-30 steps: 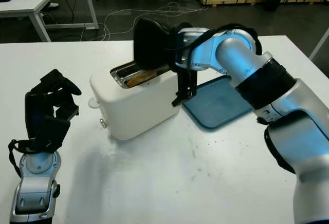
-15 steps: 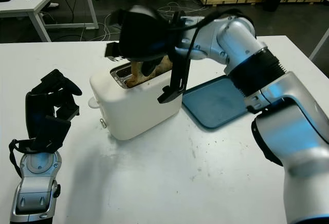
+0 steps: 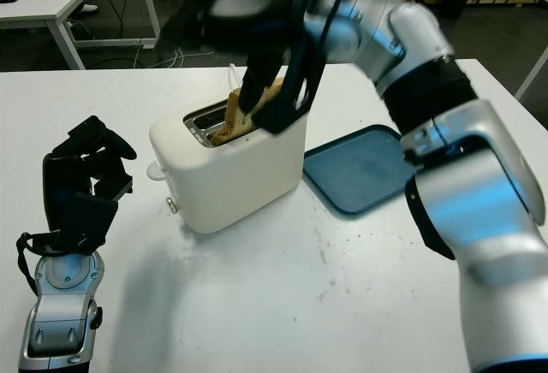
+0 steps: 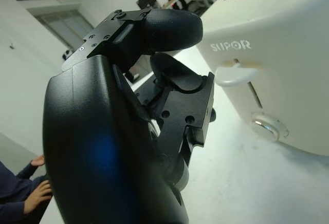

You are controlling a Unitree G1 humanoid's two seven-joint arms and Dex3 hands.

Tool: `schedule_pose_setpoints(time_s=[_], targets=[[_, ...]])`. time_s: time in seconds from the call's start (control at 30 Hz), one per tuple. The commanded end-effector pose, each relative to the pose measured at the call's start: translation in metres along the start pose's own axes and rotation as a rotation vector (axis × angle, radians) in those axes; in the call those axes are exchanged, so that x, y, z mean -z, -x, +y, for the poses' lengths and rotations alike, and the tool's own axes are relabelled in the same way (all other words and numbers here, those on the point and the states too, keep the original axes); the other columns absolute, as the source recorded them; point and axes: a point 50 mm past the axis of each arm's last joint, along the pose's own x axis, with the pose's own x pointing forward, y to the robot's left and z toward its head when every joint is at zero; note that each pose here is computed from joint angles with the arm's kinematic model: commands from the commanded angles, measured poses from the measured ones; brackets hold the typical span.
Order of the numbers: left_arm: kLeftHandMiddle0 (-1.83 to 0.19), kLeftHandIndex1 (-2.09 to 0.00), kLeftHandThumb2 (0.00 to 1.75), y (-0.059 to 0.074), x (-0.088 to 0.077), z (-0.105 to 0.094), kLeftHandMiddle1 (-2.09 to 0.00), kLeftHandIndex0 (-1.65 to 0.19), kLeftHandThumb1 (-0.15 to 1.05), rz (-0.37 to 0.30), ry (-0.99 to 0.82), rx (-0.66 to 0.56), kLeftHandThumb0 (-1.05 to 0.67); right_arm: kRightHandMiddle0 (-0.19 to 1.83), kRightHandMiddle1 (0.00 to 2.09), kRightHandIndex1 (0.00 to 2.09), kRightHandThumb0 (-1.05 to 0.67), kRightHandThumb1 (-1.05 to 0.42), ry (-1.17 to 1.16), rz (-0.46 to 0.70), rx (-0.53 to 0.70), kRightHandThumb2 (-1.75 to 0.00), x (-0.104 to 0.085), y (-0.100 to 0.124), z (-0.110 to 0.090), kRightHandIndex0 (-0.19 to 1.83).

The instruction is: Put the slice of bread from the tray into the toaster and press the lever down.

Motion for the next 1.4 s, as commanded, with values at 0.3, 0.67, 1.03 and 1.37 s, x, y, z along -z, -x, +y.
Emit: schedule_pose_setpoints(time_s=[0.3, 0.67, 1.03, 1.37], targets=[[-1.08, -1.75, 1.0, 0.0, -0.001, 0.001, -1.75, -0.7, 0.89, -0.008, -0.006, -0.001, -0.06, 0.69, 0.08, 1.28, -0.91, -0.67, -0.208, 0.198, 0.203, 0.0, 0.052, 0.058, -0.016, 0.54], [-1.08, -1.75, 1.0, 0.001, -0.001, 0.001, -1.75, -0.69, 0.89, -0.013, -0.008, 0.005, -0.05, 0.57, 0.0, 0.36, -0.78, -0.73, -0.141, 0.316, 0.05, 0.0, 0.072, 0.089, 0.028, 0.45], [-1.06, -1.75, 0.99, 0.001, -0.001, 0.0, -1.75, -0.68, 0.9, -0.007, -0.007, 0.007, -0.05, 0.5, 0.0, 0.42, -0.7, -0.74, -0.053, 0.238, 0.148, 0.0, 0.066, 0.077, 0.08, 0.4], [-1.07, -1.75, 0.98, 0.001, -0.001, -0.001, -1.75, -0.69, 0.9, -0.002, -0.01, 0.01, -0.05, 0.52, 0.01, 0.91, -0.74, -0.8, -0.038, 0.201, 0.33, -0.01, 0.064, 0.066, 0.085, 0.23]])
